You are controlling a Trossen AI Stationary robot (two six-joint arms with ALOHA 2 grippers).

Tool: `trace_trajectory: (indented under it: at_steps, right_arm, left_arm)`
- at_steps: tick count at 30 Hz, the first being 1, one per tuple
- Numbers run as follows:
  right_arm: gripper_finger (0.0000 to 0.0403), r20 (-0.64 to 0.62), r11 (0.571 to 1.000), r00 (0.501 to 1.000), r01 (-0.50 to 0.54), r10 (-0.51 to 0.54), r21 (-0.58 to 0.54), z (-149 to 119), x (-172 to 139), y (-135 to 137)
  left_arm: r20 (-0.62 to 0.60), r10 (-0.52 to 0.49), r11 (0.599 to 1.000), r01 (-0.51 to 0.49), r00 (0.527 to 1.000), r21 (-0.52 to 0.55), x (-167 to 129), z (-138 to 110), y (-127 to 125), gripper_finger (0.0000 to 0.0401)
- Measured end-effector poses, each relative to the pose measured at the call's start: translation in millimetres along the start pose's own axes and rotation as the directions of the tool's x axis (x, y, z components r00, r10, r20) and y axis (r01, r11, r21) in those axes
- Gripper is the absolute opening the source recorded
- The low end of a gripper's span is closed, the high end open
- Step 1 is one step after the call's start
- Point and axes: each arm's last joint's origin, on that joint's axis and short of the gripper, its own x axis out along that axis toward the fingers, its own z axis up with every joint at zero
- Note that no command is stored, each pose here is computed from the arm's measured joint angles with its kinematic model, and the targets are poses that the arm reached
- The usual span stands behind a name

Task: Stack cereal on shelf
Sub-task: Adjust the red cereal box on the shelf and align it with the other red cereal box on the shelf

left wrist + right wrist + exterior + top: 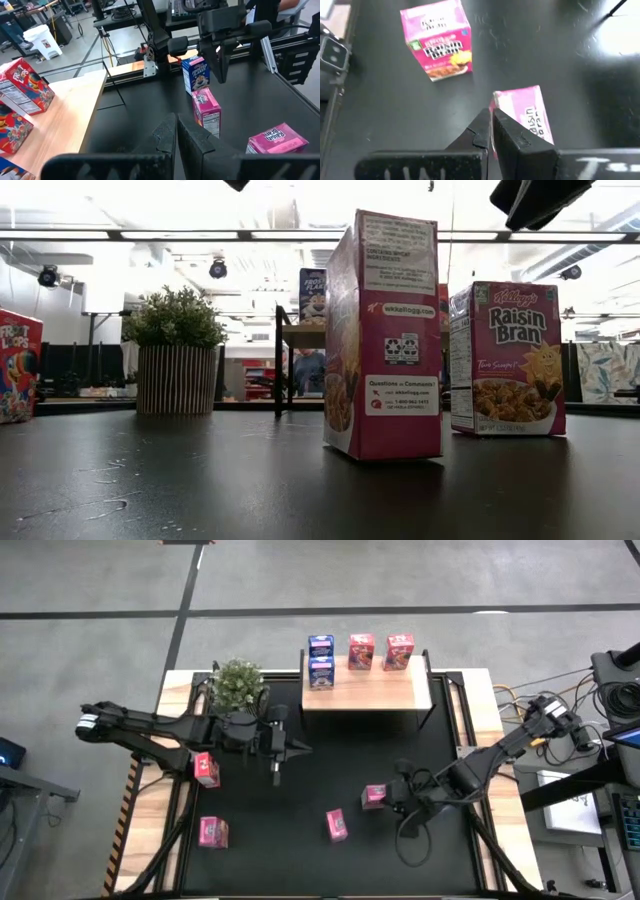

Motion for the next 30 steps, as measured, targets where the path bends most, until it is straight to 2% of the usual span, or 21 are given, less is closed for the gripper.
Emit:
trace_trajectory:
  at_steps: [3,6,11,14,20,26,28,30]
  right_arm:
    - [0.0009,-0.004,0.999,0.999,0.049,-0.049,-0.007,1.3,-4.3,-2.5]
    - [0.0009,0.054,0.979,0.978,0.200,-0.202,0.028,9.9,-18.8,-12.7]
    - [0.0009,0.040,0.934,0.936,0.345,-0.350,0.092,38.5,-54.8,-46.4]
    - [0.0009,0.020,0.903,0.910,0.407,-0.414,0.139,63.5,-78.0,-81.7]
    - [0.0009,0.044,0.914,0.921,0.378,-0.388,0.150,99.3,-120.0,-163.3]
    - [0.0009,0.009,0.860,0.875,0.474,-0.484,0.189,98.6,-149.3,-252.0]
    - [0.0009,-0.030,0.844,0.853,0.520,-0.521,0.133,93.6,-153.4,-275.0]
    - [0.0009,-0.073,0.837,0.836,0.547,-0.544,0.029,87.6,-153.5,-294.2]
  left_arm:
    - [-0.002,0.000,1.000,0.000,1.000,0.001,0.3,-0.2,-0.1,0.0000]
    - [-0.001,0.000,1.000,0.000,1.000,0.013,0.2,0.0,0.0,0.0000]
    - [0.003,0.000,1.000,-0.001,1.000,0.030,-0.4,0.6,0.1,0.0000]
    - [0.006,0.001,0.998,-0.002,1.000,0.061,-0.4,1.0,0.2,0.0000]
    - [0.032,0.006,0.995,-0.009,0.999,0.099,-2.5,3.8,1.0,0.0000]
    - [0.042,0.008,0.989,-0.014,0.999,0.145,-5.7,5.4,1.8,0.0000]
    - [0.045,0.009,0.988,-0.016,0.999,0.156,-7.1,5.9,2.1,0.0000]
    - [0.047,0.009,0.986,-0.017,0.999,0.166,-8.9,6.4,2.4,0.0000]
